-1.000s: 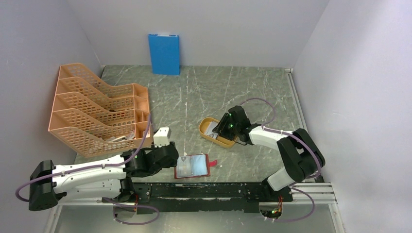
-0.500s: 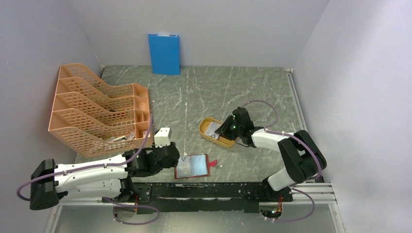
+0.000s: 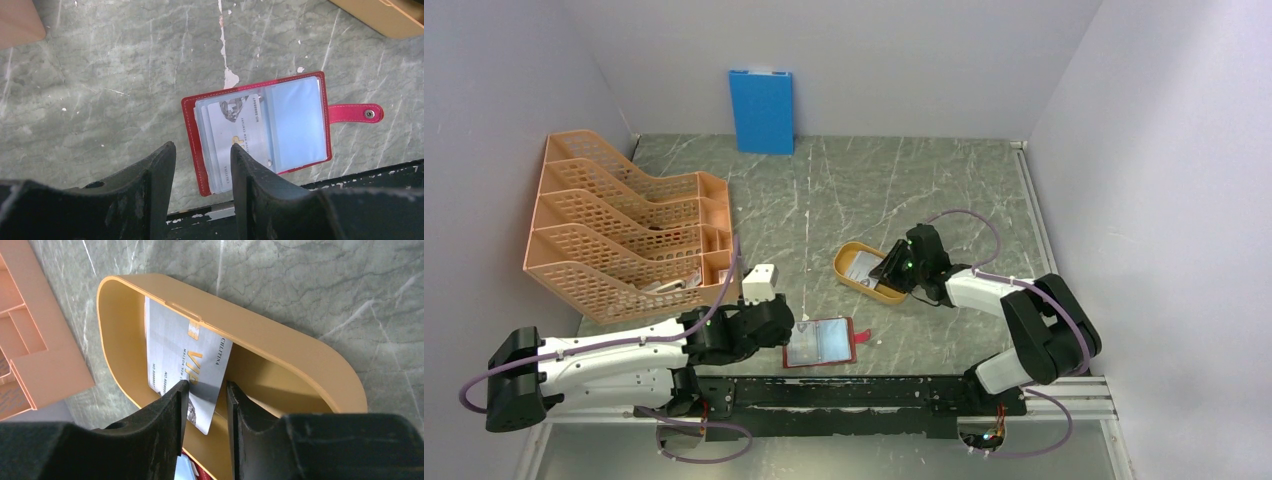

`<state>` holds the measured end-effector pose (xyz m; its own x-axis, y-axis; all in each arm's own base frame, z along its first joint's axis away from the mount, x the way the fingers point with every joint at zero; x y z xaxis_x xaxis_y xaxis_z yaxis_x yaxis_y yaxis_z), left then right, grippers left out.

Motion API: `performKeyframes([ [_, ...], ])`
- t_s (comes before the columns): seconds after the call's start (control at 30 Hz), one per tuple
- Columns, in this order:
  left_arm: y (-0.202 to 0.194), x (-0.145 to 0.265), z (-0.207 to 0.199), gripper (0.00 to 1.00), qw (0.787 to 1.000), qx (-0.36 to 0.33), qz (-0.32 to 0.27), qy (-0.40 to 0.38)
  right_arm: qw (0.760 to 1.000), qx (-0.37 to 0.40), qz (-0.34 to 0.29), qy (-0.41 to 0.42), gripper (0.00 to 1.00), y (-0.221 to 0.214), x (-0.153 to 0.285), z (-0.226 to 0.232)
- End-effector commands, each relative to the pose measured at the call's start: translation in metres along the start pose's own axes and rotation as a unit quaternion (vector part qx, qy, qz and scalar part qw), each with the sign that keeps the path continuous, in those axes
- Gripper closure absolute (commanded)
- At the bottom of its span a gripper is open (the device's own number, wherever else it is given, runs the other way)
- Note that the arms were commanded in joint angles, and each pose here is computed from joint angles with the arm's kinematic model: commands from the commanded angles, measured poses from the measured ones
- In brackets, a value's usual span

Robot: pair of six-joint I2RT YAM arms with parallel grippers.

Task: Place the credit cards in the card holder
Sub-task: Pick up the credit card from the storage box.

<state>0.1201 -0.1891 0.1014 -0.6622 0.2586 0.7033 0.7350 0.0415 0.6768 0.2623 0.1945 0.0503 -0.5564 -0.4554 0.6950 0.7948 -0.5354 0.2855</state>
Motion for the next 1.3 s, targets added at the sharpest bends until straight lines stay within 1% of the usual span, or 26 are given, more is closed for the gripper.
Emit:
performKeyframes([
  [0.0, -0.001, 0.000, -0.004, 0.51, 1.000, 0.011, -0.001, -0.012, 1.000, -0.001, 0.000, -0.016, 0.64, 0.000, 0.002, -0.009],
  [0.2, -0.002, 0.000, -0.003, 0.51, 1.000, 0.012, 0.000, -0.012, 1.000, -0.002, -0.001, -0.006, 0.74, 0.000, 0.005, -0.005],
  [0.3, -0.003, 0.000, -0.002, 0.51, 1.000, 0.013, 0.000, -0.012, 1.000, -0.004, -0.001, 0.002, 0.82, 0.001, 0.008, -0.001],
  [0.4, -0.002, 0.000, -0.002, 0.51, 1.000, 0.012, -0.001, -0.013, 1.000, -0.005, -0.001, 0.013, 0.87, 0.002, 0.013, 0.005],
  [0.73, -0.003, -0.001, -0.004, 0.51, 1.000, 0.011, 0.001, -0.013, 0.999, -0.015, 0.009, 0.033, 0.99, 0.002, 0.021, 0.018],
  [0.97, -0.001, 0.000, -0.002, 0.51, 1.000, 0.012, -0.003, -0.011, 0.997, -0.057, 0.028, 0.054, 1.00, -0.002, 0.028, 0.030],
  [1.1, 0.001, 0.001, 0.000, 0.51, 1.000, 0.014, -0.006, -0.008, 0.993, -0.085, 0.033, 0.068, 1.00, 0.001, 0.038, 0.046],
  [1.27, 0.003, 0.003, 0.002, 0.51, 1.000, 0.016, -0.012, -0.005, 0.993, -0.100, 0.034, 0.054, 1.00, 0.007, 0.048, 0.055],
])
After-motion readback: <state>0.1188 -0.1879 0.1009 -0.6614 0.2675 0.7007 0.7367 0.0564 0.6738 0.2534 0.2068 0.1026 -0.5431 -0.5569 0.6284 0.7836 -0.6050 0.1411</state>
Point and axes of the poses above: each gripper's point midway between its finger pads, its own x axis back along the fingers, its own z axis along the line the jaws close on, y = z × x, the point moved 3 cm from there along x, back along the fingers, and after that the axes turned 4 degrees about -x, right-handed, at the moved point
